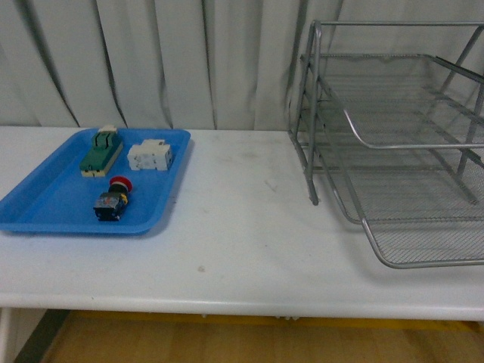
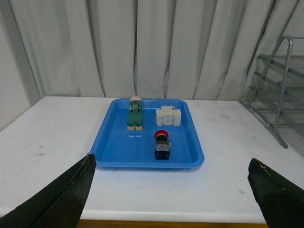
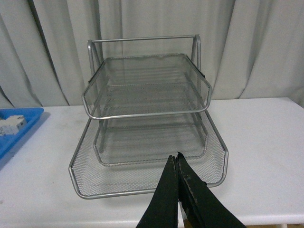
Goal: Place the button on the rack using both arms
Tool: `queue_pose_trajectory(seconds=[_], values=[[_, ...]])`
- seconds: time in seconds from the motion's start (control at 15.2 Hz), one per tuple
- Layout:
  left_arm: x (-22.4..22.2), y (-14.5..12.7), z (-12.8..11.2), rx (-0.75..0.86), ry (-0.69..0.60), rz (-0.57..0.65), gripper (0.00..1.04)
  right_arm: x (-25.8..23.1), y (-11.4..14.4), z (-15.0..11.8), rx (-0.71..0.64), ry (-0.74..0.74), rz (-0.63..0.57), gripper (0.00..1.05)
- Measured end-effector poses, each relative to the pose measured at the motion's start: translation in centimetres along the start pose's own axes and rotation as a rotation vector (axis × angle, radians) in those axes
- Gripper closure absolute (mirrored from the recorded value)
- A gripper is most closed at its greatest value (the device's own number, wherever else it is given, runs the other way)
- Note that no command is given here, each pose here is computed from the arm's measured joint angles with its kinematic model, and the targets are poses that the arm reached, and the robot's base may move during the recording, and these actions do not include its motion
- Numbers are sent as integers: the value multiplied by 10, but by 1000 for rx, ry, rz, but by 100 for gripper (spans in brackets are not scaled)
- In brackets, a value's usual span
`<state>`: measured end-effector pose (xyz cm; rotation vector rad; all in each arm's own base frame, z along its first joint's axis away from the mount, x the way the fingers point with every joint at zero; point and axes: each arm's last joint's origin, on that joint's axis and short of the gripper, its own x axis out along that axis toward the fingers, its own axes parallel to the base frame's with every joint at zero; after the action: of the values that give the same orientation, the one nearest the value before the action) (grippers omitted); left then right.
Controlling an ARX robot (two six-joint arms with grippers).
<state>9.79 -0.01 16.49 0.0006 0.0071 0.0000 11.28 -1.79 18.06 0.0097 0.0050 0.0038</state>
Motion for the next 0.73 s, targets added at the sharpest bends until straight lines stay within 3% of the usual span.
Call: queue_pose_trajectory(seconds=[0.4, 0.46, 0.73], values=[[0, 0, 0, 0, 0, 0, 7, -4, 15, -9, -4, -22, -9, 103], [0, 0, 0, 0, -1, -1, 7, -9, 19, -16, -6, 30, 25, 103], [0, 0, 0, 0, 0, 0, 7, -15, 18, -14, -6, -10, -4, 103]])
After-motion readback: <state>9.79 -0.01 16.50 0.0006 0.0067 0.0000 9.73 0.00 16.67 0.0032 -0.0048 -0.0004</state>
